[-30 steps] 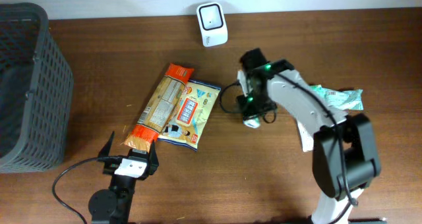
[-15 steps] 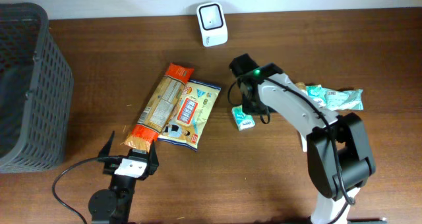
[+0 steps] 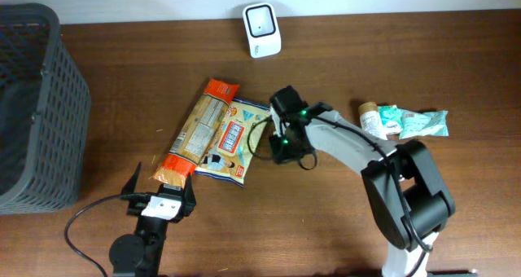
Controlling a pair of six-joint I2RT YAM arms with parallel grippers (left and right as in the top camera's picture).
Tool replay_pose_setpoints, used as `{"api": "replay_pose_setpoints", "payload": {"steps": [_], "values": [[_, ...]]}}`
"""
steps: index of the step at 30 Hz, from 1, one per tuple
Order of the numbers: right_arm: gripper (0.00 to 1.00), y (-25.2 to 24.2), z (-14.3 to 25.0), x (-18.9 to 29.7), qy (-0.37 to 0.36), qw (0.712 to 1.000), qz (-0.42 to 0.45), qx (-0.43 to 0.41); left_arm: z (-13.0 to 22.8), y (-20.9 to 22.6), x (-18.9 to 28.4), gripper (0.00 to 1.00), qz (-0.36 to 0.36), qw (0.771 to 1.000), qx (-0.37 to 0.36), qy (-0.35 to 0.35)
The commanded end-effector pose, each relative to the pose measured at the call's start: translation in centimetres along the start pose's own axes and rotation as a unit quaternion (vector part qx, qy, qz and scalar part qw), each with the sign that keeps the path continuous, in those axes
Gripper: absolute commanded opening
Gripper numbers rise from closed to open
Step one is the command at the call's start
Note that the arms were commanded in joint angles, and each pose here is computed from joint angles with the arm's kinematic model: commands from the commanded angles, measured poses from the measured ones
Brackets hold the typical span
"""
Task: Scan the item barcode
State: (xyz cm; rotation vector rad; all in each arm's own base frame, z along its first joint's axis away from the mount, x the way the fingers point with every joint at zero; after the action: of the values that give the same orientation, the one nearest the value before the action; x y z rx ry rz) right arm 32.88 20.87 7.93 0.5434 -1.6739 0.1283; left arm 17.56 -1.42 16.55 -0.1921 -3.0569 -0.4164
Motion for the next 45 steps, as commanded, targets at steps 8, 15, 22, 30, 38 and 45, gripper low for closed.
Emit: {"api": "replay_pose_setpoints", "payload": {"steps": [8, 15, 22, 30, 38, 45], "values": [[0.44, -5.3, -3.9, 5.9, -0.035, 0.999, -0.022, -0.021, 0.3, 0.0, 0.0, 0.99, -0.002, 1.0, -0.006, 0.004], [0.49, -7.5, -1.1, 1.8, 0.02, 0.989, -0.145, 0.036, 0.3, 0.0, 0.0, 0.99, -0.002, 1.0, -0.006, 0.004], [0.04, -7.8, -0.9, 0.0, 0.032, 0.986, -0.161, 0.026, 0.3, 0.0, 0.0, 0.99, -0.002, 1.0, -0.006, 0.004], [0.04, -5.8, -2.6, 9.9, -0.091, 0.93, -0.357, 0.001, 0.3, 0.0, 0.0, 0.99, -0.002, 1.0, -0.006, 0.004], [0.04, -5.3, -3.4, 17.5, -0.198, 0.803, -0.562, -0.005, 0.3, 0.0, 0.0, 0.99, -0.002, 1.0, -0.006, 0.004], [0.04, -6.6, -3.3, 17.8, -0.117, 0.791, -0.583, -0.146, 0.3, 0.0, 0.0, 0.99, -0.002, 1.0, -0.006, 0.004]]}}
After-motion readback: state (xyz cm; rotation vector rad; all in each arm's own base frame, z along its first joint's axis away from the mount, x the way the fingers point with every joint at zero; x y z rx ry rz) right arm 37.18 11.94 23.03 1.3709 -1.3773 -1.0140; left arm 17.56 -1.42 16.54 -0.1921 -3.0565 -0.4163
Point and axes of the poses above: each gripper's point midway between its finger pads, its own x axis back along the fingers, its own y axis along the line the jaws close on, z = x × y, the point moved 7 cm from there along x, back along the fingers, and after that the axes turned 8 degrees about x, right-handed, at the moved point
